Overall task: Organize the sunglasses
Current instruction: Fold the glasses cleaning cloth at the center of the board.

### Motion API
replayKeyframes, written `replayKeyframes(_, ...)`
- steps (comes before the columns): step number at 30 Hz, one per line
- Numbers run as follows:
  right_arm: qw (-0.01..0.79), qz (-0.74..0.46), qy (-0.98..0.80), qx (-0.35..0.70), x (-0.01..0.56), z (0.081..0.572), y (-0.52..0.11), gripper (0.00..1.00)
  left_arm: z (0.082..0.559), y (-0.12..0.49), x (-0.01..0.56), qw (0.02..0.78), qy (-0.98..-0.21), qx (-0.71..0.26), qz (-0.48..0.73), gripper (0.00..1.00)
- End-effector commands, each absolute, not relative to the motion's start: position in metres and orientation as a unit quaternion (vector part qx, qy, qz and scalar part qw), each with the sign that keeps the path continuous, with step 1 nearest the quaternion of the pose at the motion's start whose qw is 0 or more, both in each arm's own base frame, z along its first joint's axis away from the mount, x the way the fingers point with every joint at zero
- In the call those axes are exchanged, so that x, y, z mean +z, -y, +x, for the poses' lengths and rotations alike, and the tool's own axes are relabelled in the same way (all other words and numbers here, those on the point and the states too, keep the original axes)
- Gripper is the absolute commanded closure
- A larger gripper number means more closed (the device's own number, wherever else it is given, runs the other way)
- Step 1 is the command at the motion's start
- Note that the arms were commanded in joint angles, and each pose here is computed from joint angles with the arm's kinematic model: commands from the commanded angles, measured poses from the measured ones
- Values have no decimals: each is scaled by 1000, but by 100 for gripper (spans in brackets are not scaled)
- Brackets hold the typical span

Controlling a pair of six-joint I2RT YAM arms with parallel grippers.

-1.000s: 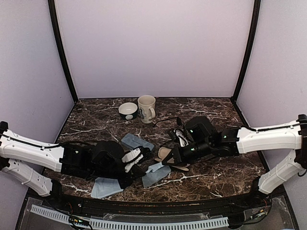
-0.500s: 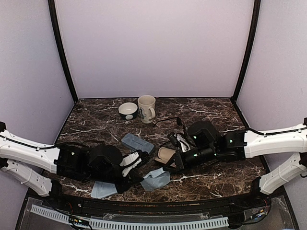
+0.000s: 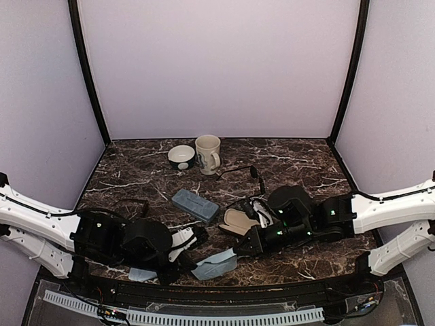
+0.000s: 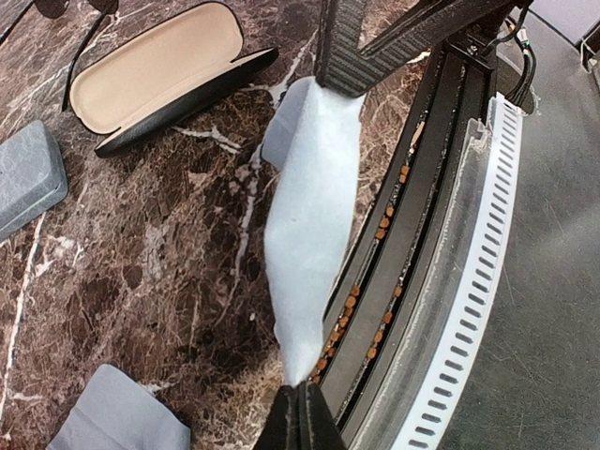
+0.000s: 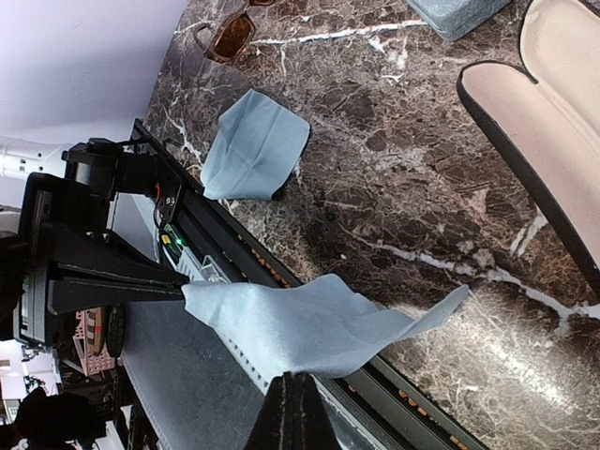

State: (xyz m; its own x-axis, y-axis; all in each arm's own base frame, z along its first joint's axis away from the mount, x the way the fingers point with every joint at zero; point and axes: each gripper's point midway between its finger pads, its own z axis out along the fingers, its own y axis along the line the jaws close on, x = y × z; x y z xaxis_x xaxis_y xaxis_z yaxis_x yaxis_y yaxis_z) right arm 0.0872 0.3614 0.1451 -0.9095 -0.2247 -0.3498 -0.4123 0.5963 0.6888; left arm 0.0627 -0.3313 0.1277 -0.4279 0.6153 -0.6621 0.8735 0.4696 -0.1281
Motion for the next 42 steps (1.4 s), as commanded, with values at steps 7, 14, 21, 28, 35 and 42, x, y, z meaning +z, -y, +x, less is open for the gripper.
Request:
replayKeyframes(7,126,-143,-891,412,131,98,-376,100,77,321,122,286,-836,-190,428,100)
replayKeyframes(14,141,-118,-895,406,123,113,-380,100,94,323,113,289,-852,-164,404,100)
replayKeyframes(21,143,-106,-898,403,114,126,-381,100,115,313,113,299,-862,-165,376,100)
replayKeyframes(28,142,-103,-901,398,105,140,-382,100,131,308,108,305,-863,-151,374,100)
replayKeyframes(35,138,-101,-902,396,99,151,-385,100,140,310,101,301,-864,-140,379,100)
replayKeyframes(42,145,-98,-904,390,102,160,-381,100,141,323,110,300,-856,-153,393,100)
